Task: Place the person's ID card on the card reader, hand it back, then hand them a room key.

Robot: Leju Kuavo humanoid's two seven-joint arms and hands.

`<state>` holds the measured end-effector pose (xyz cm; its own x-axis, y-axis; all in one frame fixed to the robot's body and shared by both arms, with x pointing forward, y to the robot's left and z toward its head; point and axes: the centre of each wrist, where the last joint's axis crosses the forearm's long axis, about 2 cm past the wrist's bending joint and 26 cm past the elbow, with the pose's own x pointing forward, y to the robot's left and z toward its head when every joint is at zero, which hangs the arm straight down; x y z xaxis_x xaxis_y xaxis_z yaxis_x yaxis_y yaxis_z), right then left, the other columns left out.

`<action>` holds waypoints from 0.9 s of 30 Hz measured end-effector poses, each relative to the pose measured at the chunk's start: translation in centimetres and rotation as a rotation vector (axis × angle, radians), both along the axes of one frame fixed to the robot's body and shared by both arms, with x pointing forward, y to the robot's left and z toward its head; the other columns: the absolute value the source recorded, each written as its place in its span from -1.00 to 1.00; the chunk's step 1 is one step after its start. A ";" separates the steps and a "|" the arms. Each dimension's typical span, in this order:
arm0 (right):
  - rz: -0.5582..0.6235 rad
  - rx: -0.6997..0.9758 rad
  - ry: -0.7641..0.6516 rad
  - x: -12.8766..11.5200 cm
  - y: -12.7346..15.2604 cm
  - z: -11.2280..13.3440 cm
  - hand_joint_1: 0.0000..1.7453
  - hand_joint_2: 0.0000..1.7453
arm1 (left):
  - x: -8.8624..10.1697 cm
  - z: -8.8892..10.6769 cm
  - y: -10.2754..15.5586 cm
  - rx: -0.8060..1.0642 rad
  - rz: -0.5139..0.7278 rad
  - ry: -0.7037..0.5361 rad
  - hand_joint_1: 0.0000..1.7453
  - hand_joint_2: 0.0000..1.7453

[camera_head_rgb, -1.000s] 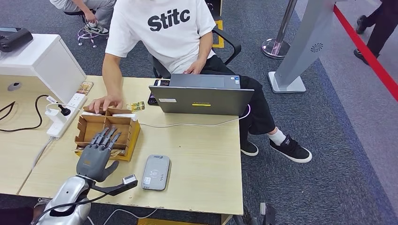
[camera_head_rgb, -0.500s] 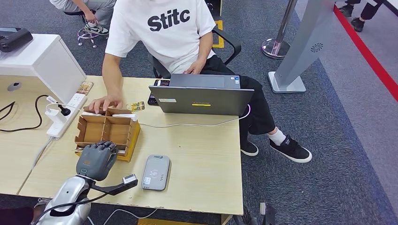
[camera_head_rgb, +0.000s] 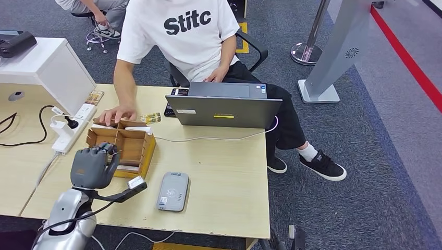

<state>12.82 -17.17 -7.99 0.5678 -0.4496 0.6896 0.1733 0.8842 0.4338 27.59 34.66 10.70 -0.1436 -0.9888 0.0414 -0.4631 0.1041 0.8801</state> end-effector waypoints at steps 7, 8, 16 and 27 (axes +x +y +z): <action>-0.005 0.001 0.002 0.0 0.1 0.0 -1.00 1.00 | 0.3 2.9 1.4 -0.080 0.061 -0.123 1.00 1.00; -0.005 0.000 0.002 0.0 0.1 0.0 -1.00 1.00 | 0.3 3.1 1.5 -0.083 0.067 -0.130 1.00 1.00; -0.004 -0.002 0.002 0.0 0.1 0.0 -1.00 1.00 | 0.1 3.2 1.7 -0.087 0.076 -0.143 1.00 1.00; -0.004 -0.002 0.003 0.0 0.1 0.0 -1.00 1.00 | 0.0 3.1 1.4 -0.089 0.078 -0.148 -0.60 1.00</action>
